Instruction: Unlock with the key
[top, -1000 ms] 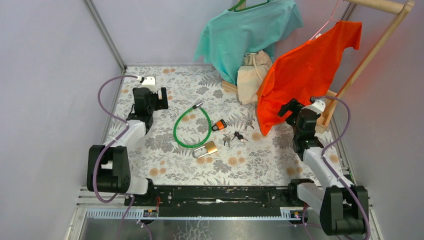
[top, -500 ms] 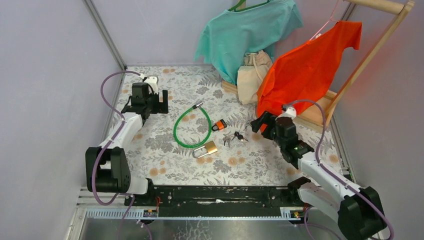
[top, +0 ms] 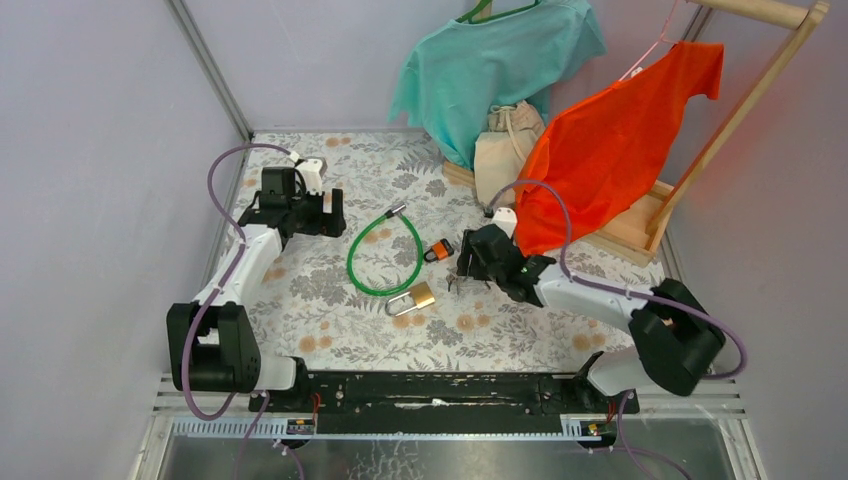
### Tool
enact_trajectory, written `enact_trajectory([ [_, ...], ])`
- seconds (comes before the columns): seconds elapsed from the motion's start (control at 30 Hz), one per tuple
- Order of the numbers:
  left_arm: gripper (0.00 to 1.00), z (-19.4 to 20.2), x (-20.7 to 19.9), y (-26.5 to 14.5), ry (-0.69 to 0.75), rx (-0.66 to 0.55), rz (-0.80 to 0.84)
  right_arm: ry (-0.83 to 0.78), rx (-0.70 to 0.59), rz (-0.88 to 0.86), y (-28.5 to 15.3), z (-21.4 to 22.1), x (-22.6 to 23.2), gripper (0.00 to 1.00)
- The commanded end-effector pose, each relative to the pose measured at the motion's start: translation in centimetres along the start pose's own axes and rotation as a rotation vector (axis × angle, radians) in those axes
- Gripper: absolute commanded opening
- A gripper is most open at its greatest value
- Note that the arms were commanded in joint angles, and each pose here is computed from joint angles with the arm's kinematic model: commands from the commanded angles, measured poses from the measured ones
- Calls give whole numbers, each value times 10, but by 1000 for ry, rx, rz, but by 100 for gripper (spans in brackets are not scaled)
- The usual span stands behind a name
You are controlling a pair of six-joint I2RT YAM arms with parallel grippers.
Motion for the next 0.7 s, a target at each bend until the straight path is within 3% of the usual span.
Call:
enact_trajectory([
  [0.0,100,-6,-11,-11,35,0,66,-52,-6,159,10,-27,-7,64],
  [0.13,100,-6,-16,-11,40,4,101,-108,56,269,23,-28,-23,60],
  [0.3,100,-6,-22,-11,43,12,140,-2,147,287,39,-23,-50,56],
  [0.67,100,-10,-32,-11,43,24,198,62,233,368,68,-20,-72,52],
])
Point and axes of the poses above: each gripper's point midway between its finger pads, its own y axis out along the fingers, its own x axis along the line the jaws close on, z = x × y, the point moved 1 cm from there along -y, back along the fingers, and after that the axes turned 9 degrees about -y, right-handed, at the moved point
